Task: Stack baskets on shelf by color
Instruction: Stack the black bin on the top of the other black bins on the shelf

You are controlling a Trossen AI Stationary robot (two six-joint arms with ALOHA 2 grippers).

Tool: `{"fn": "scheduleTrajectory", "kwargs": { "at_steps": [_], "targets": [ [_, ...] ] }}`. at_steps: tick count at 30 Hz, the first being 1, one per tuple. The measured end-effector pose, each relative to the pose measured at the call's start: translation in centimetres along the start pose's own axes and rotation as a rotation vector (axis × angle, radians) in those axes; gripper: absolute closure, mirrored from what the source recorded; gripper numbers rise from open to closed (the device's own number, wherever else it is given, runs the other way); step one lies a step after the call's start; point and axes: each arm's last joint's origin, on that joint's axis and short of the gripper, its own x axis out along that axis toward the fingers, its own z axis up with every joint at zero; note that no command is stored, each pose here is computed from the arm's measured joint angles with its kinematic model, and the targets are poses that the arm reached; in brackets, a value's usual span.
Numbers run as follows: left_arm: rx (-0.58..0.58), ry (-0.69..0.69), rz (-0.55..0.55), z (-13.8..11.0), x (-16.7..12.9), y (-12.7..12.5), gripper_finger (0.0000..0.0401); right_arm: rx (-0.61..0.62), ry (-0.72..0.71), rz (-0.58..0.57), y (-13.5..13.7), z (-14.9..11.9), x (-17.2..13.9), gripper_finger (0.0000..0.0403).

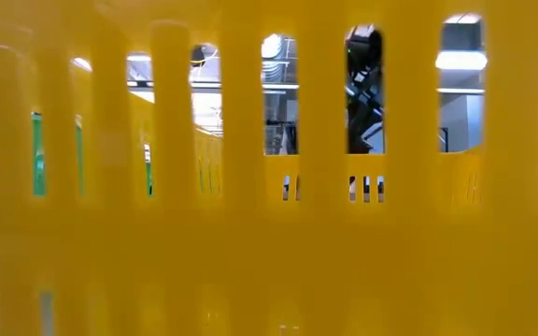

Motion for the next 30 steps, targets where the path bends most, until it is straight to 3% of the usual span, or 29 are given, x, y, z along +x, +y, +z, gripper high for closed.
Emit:
{"fn": "scheduleTrajectory", "kwargs": {
  "at_steps": [5, 17, 30],
  "targets": [
    [-0.003, 0.000, -0.001, 0.0, 0.0, 0.0, 0.0390, -0.012, -0.027, 0.007, -0.4, 0.9, -0.5, 0.0401],
    [-0.004, -0.002, 0.000, 0.0, 0.0, 0.0, 0.0390, -0.125, -0.186, 0.127, 3.0, 1.9, -6.0, 0.0401],
    [-0.007, -0.004, 0.001, 0.0, 0.0, 0.0, 0.0390, -0.206, -0.261, 0.114, 4.0, 2.5, -7.4, 0.0401]
  ]
}}
